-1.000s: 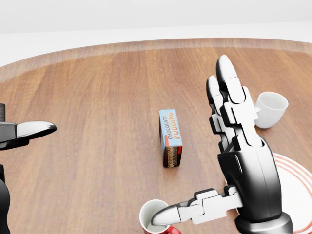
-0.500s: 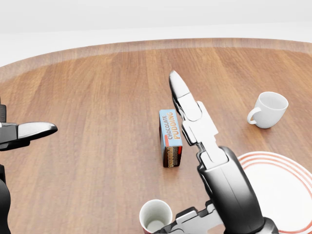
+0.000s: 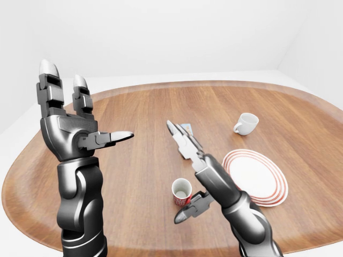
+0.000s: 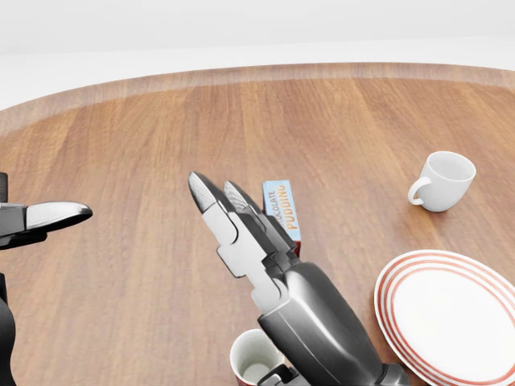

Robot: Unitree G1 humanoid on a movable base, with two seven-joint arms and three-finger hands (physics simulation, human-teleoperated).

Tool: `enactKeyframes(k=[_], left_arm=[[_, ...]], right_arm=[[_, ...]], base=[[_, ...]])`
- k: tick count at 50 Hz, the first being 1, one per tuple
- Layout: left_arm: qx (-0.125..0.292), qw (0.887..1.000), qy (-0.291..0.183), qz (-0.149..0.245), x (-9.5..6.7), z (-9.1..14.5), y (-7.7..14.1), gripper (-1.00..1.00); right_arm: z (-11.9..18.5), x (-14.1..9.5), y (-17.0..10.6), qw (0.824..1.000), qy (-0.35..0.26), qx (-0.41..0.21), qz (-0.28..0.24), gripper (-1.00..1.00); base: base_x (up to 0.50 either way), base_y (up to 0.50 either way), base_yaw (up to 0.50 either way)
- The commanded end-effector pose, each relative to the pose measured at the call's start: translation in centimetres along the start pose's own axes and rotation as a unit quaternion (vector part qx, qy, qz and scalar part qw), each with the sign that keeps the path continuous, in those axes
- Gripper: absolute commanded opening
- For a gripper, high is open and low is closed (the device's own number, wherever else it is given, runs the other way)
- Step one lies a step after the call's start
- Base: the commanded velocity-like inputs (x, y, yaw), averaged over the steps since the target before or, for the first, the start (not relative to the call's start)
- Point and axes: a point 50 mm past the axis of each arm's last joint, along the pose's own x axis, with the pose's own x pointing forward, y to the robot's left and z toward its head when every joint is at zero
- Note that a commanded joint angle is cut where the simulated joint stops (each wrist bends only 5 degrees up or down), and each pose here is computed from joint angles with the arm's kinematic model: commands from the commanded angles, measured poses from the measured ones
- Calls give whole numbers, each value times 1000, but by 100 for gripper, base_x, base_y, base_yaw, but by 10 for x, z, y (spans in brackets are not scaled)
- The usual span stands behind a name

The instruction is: Pick up the red mug and put it on the plate

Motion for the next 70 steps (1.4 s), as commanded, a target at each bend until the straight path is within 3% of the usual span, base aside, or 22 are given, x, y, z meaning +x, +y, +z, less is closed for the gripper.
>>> enactKeyframes(k=[1,18,40,70], left_arm=[[-1,1000,-2,0,1,1,0,100],[-6,1000,-9,-2,1,4,-2,100],[-4,1000,-3,-1,-1,2,-1,100],[-3,1000,0,1,-3,1,0,100]], right_arm=[[-3,4,13,997,23,-55,48,100],[-18,0,18,983,93,-129,93,100],[-39,-7,29,972,151,-137,117,100],[-61,-1,42,963,186,-140,139,100]], base=[[0,0,0],[0,0,0],[0,0,0],[0,0,0]])
